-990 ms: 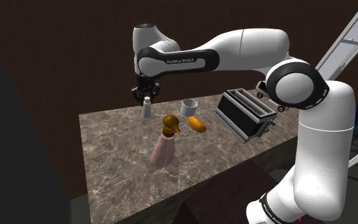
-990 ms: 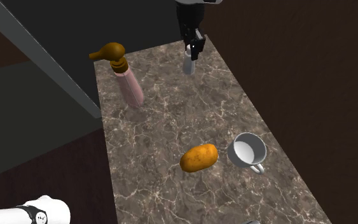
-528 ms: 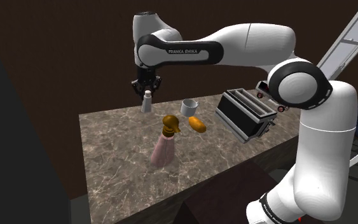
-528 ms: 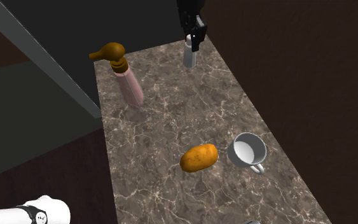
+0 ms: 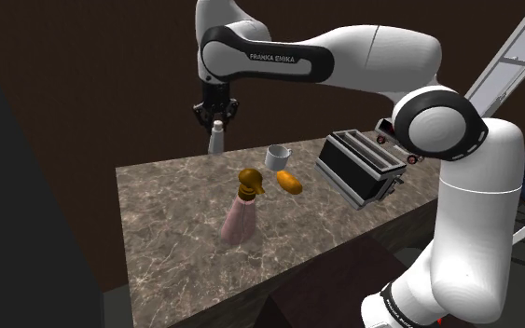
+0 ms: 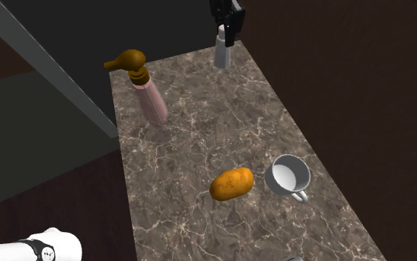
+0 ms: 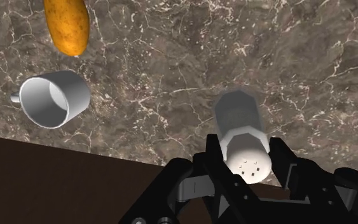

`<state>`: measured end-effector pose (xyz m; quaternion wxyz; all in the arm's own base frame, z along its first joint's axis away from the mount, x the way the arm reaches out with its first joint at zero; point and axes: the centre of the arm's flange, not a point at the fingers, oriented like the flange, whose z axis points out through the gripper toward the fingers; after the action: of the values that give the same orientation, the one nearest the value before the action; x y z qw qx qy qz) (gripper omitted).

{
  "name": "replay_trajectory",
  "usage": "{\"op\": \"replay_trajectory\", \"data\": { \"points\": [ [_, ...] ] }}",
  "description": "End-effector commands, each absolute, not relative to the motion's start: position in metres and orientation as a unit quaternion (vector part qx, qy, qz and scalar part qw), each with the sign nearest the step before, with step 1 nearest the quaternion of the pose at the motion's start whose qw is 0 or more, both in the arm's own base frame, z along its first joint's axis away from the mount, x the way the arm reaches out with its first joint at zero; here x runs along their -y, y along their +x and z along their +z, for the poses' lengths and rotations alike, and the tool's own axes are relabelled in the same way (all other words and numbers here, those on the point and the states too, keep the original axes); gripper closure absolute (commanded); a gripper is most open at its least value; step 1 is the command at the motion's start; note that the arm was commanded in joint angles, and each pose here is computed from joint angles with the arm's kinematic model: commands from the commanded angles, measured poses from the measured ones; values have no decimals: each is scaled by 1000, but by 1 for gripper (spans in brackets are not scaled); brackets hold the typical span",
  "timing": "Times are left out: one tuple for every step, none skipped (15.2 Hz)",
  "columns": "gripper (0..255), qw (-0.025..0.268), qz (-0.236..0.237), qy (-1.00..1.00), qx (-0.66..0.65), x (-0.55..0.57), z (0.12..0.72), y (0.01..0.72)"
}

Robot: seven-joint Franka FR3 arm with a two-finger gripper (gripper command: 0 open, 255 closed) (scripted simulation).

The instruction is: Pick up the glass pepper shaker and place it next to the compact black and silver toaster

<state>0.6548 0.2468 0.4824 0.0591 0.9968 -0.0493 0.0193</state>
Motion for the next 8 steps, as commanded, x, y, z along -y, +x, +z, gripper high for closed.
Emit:
{"op": "replay_trajectory", "data": {
  "points": [
    [255,59,19,997,49,-247,493,654],
    [255,59,19,997,49,-247,498,654],
    [255,59,19,997,49,-247,503,654],
    [255,59,19,997,49,-247,509,654],
    [255,59,19,997,49,-247,514,654],
    [255,59,19,997,49,-247,519,654],
    [255,59,19,997,49,-247,525,654],
    [255,59,19,997,49,-247,530,654]
  ]
}}
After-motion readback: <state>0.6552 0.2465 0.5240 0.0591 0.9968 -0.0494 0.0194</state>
